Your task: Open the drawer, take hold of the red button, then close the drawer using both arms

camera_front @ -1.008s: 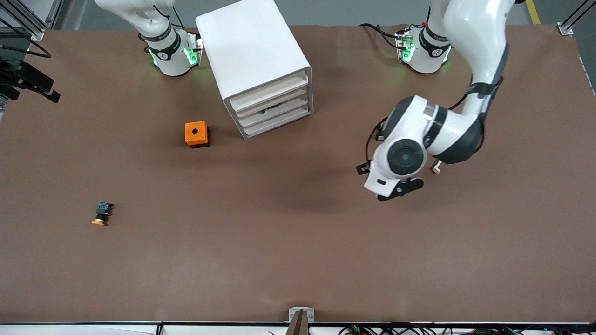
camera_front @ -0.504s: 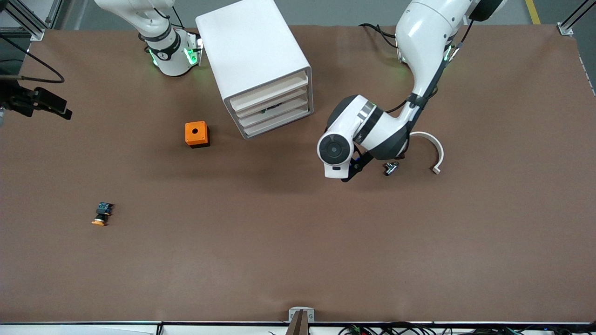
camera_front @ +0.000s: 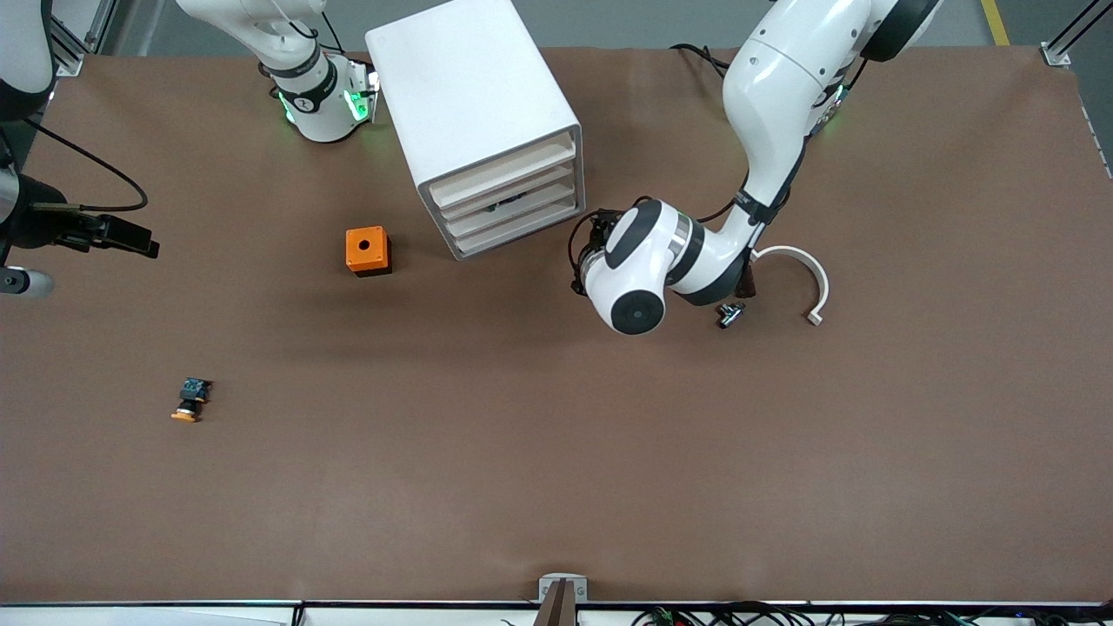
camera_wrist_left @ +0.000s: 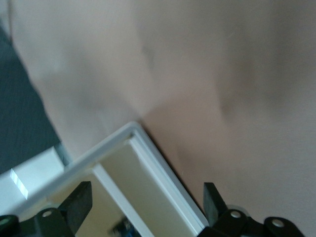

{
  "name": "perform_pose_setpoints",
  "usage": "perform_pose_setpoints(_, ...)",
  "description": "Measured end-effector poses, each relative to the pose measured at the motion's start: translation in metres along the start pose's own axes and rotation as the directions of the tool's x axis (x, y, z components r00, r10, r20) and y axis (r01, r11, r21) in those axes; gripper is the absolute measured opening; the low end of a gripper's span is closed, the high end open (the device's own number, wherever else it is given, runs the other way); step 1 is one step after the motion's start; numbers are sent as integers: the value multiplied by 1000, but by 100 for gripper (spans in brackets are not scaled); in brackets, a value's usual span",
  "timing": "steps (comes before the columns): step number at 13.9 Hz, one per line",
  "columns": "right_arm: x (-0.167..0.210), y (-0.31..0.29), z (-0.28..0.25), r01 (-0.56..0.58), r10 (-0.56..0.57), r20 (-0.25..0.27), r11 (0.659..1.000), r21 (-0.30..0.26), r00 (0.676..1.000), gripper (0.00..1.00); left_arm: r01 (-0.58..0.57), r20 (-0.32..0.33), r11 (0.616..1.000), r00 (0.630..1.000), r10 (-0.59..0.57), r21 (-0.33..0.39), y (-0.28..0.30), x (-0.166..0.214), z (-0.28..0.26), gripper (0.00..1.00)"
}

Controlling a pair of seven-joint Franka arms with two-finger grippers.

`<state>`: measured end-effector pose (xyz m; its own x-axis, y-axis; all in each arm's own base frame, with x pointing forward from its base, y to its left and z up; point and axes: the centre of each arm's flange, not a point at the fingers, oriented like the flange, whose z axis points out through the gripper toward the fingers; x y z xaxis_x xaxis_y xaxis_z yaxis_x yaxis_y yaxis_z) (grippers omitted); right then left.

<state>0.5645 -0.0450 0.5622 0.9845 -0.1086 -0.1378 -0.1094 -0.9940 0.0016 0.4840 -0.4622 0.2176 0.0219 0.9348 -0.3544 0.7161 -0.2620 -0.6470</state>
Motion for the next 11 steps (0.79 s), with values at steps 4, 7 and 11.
perform_pose_setpoints(4, 19, 21, 13, 20, -20, -36, 1000, -1, 999, 100, 250, 172, 961, 948, -267, 116, 12, 0, 9, 92)
perform_pose_setpoints(7, 25, 16, 24, 28, -28, -17, 1000, -3, 999, 100, 376, 220, 904, 882, -417, 205, 17, -1, 16, 88)
perform_pose_setpoints(11, 25, 9, 25, 2, -2, -8, 1000, -4, 1000, 100, 400, 246, 849, 835, -493, 345, 16, -7, 32, 72)
